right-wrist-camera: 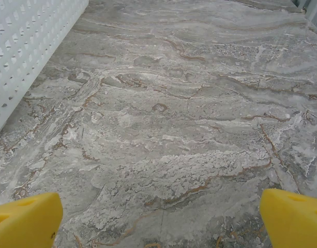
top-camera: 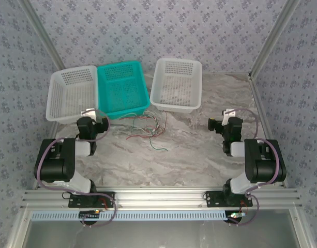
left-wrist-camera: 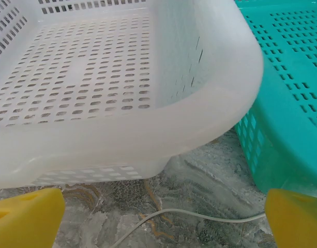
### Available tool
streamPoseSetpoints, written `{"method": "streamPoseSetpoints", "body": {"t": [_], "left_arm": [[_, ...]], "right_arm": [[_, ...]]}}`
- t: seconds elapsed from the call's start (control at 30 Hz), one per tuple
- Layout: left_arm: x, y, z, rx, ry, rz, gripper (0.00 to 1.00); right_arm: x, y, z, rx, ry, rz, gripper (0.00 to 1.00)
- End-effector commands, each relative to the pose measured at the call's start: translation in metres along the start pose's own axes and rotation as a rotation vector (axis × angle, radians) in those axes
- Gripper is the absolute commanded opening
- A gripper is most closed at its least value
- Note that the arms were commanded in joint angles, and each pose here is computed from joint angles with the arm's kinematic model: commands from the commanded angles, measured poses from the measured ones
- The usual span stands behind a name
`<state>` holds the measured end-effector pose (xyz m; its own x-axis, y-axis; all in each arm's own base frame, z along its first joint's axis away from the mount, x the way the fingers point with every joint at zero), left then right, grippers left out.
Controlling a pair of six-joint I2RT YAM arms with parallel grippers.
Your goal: Untangle the cables
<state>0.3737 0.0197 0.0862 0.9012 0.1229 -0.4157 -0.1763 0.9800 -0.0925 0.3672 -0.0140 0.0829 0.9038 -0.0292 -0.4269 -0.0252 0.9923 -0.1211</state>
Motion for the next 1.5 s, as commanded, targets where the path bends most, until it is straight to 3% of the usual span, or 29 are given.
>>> {"method": "streamPoseSetpoints", "body": {"t": [0.0,0.73,0.83,0.97,1.1,1.27,1.4,1.47], "left_arm": [[-0.001,-0.005,0.011,-0.001,-0.039,-0.020,0.99],[0.000,-0.004,0.011,-0.009,-0.038,-0.032,1.00],[-0.001,-0.004,0.011,-0.009,-0.037,-0.033,0.99],[0.000,-0.004,0.011,-0.009,-0.037,-0.032,0.99],[-0.002,-0.005,0.013,-0.007,-0.047,-0.035,0.99],[-0.027,0.007,0.030,-0.025,-0.110,0.059,0.99],[-0.054,0.025,0.047,-0.120,0.019,0.210,0.99],[-0.069,0.022,0.050,-0.177,0.081,0.208,0.99]], "right_arm": [[0.002,-0.001,0.008,-0.010,-0.020,-0.002,1.00],[0.001,-0.002,0.009,0.000,-0.026,0.007,1.00],[-0.009,-0.010,0.022,0.004,-0.020,-0.060,1.00],[-0.048,-0.030,0.047,0.248,0.051,-0.162,1.00],[-0.088,-0.012,0.063,0.476,0.118,-0.043,1.00],[-0.123,0.036,0.086,0.456,0.217,0.201,1.00],[-0.142,0.084,0.096,0.404,0.300,0.399,1.00],[-0.146,0.111,0.099,0.376,0.347,0.486,1.00]]}}
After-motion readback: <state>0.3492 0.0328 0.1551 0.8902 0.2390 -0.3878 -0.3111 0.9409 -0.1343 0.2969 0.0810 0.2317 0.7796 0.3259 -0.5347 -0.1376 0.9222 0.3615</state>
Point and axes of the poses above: each hand's point on the last joint's axis, 136 mm out from that joint toward the fingers, its own x axis out along the fingers, its own y axis along the line the jaws close on, z = x × y, the point moved 2 cm from there along -x, back along the fingers, and after that the axes turned 7 degrees about -x, right-handed, at the moved point
